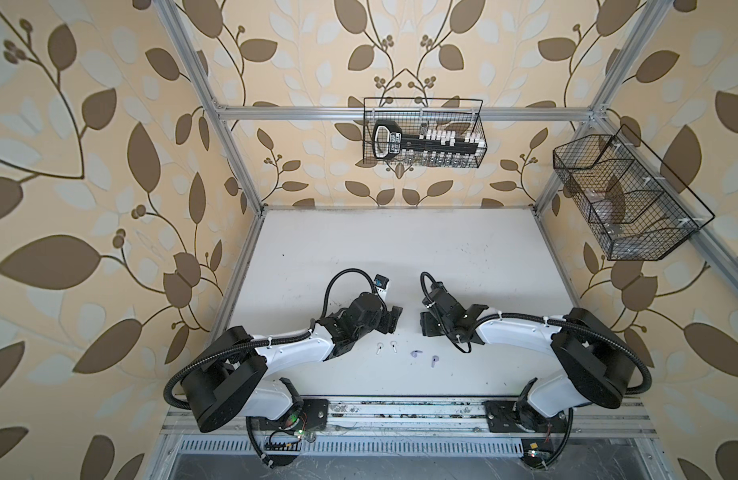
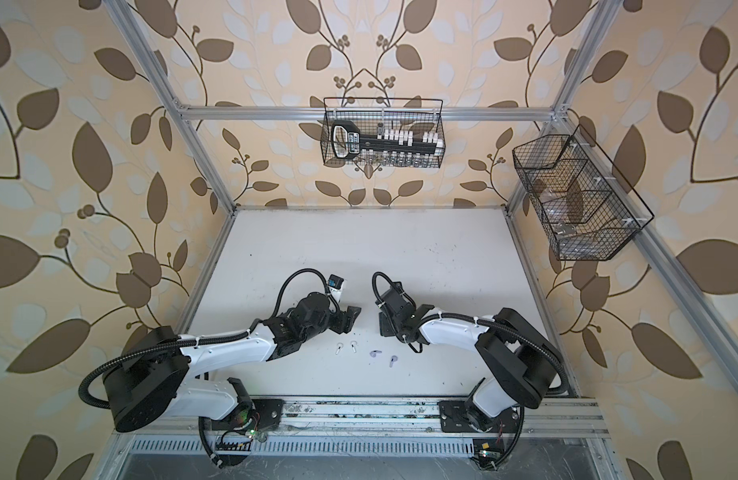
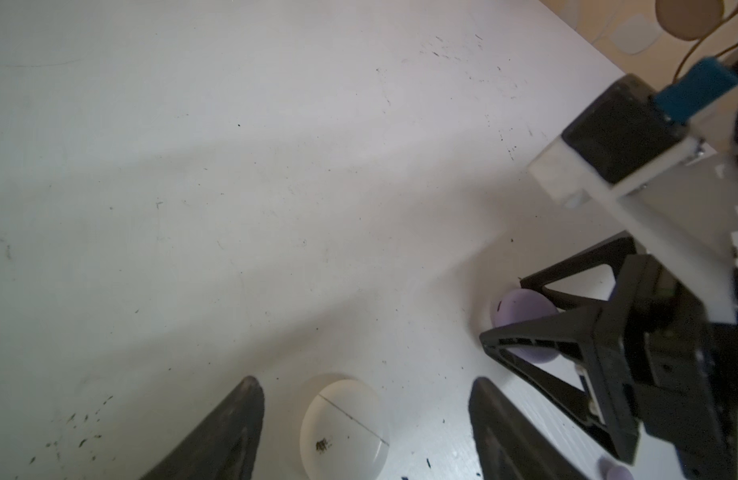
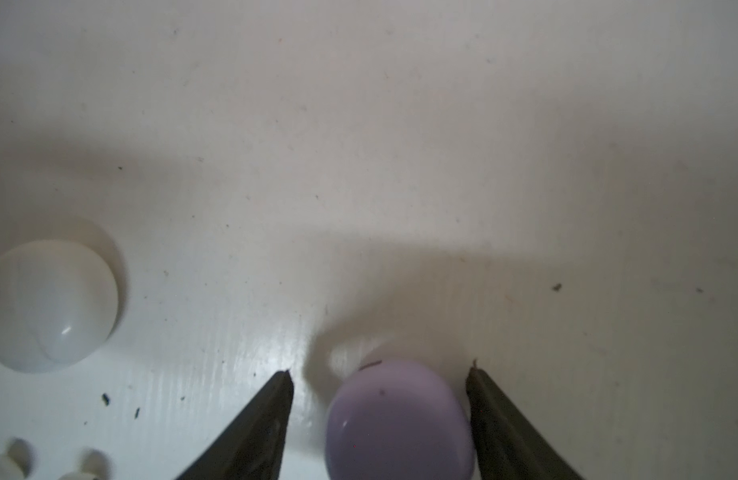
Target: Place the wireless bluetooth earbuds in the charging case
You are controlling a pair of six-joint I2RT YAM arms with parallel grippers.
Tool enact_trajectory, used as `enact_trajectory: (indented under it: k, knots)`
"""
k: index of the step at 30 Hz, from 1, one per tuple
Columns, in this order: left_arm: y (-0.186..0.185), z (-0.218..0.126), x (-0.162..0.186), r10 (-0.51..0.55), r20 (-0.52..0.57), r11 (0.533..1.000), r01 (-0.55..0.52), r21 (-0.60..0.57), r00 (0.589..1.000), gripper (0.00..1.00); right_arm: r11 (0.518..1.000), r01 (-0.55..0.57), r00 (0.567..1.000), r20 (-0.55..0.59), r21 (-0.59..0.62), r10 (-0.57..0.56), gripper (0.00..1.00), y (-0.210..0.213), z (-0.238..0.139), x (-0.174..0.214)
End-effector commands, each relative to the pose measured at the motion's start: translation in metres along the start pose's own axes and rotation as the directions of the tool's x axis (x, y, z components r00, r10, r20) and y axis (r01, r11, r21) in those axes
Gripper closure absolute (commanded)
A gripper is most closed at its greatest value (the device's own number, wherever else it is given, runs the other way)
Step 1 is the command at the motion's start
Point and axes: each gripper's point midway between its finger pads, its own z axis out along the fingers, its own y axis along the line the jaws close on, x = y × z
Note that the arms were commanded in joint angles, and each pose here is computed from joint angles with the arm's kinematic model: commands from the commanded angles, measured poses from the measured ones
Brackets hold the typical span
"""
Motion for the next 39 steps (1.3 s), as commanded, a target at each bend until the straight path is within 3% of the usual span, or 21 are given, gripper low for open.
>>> enact_trajectory:
  k: [1,9,19,39]
  knots:
    - [0.001,-0.007,-0.019,-0.008,0.06,1.0,0.009,-0.016,0.998,0.21,0.999,0.041,0.999,-0.018,-0.023,-0.042,0.32,0.012,0.007,-0.007]
    - [0.007,-0.009,-0.019,-0.009,0.064,0.999,0.013,-0.05,0.998,0.21,0.997,0.076,0.997,-0.008,-0.005,-0.076,0.33,0.022,0.008,-0.019]
    - [0.005,-0.007,-0.018,-0.02,0.059,0.999,0.023,-0.041,0.998,0.21,0.989,0.074,0.99,0.11,0.125,-0.088,0.29,0.002,-0.035,-0.028]
    - [0.006,-0.008,-0.018,-0.02,0.057,0.999,0.022,-0.041,0.998,0.21,0.981,0.002,0.999,0.05,0.194,-0.012,0.33,-0.003,-0.018,0.01]
